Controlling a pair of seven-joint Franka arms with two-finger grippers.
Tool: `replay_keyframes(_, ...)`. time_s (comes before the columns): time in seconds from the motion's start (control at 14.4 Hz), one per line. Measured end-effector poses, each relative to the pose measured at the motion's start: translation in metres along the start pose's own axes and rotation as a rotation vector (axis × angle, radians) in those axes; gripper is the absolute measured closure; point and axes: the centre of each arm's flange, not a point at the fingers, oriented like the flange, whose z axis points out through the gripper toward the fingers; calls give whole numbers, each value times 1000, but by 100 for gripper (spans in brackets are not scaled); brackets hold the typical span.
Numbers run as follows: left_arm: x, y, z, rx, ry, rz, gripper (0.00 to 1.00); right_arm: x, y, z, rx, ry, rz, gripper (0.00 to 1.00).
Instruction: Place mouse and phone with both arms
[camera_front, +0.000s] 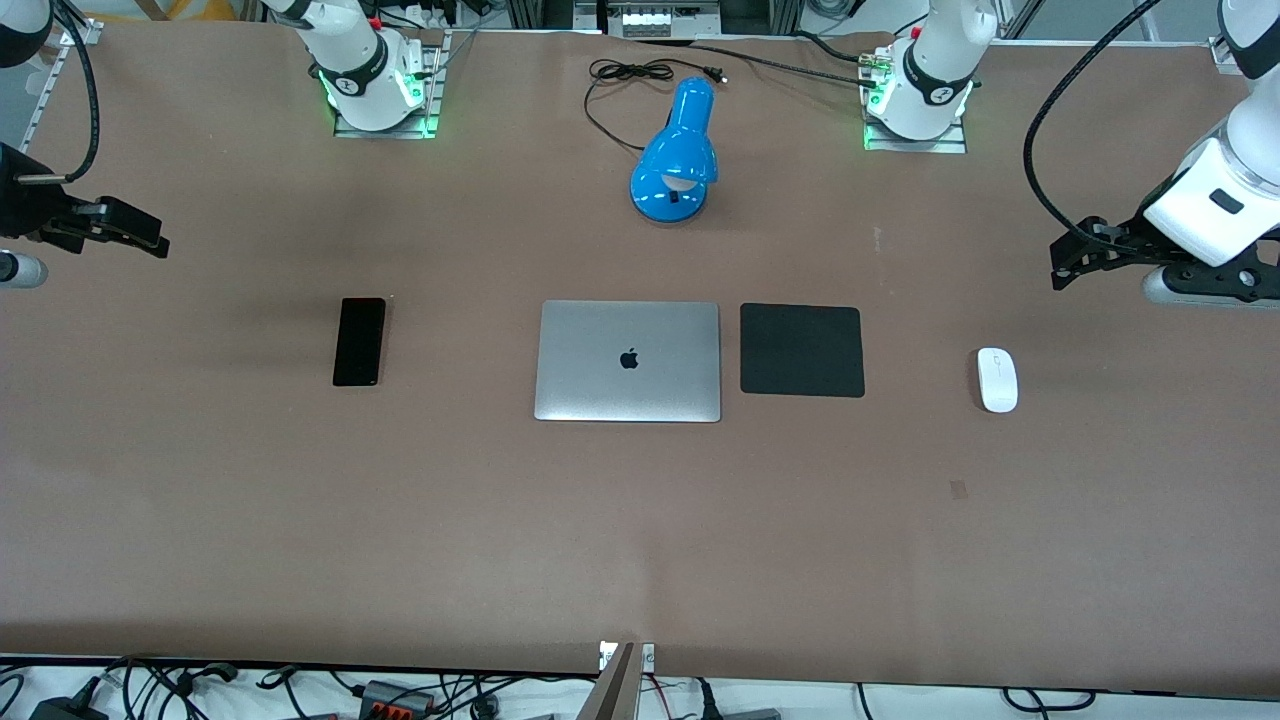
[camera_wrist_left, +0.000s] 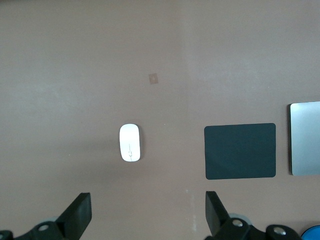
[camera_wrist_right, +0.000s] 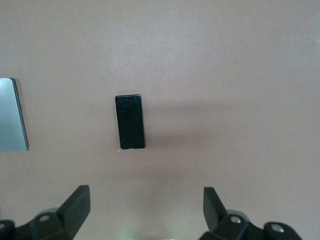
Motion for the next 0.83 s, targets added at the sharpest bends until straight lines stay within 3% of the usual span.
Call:
replay_keyframes(0.21,0,0,0,0,0,0,0,6,-3,11,-1,-24,-5,0)
replay_keyframes(0.35,0,0,0,0,0,0,0,22,-5,46,-3,-90,-6,0)
replay_keyframes(0.55,1,0,1,0,-1,0,0,65,-8,150,-5,-224,-8,0)
replay_keyframes(0.83,4,1,10,-1,-18,2,0,104,-25,285,17,-296,-12,0)
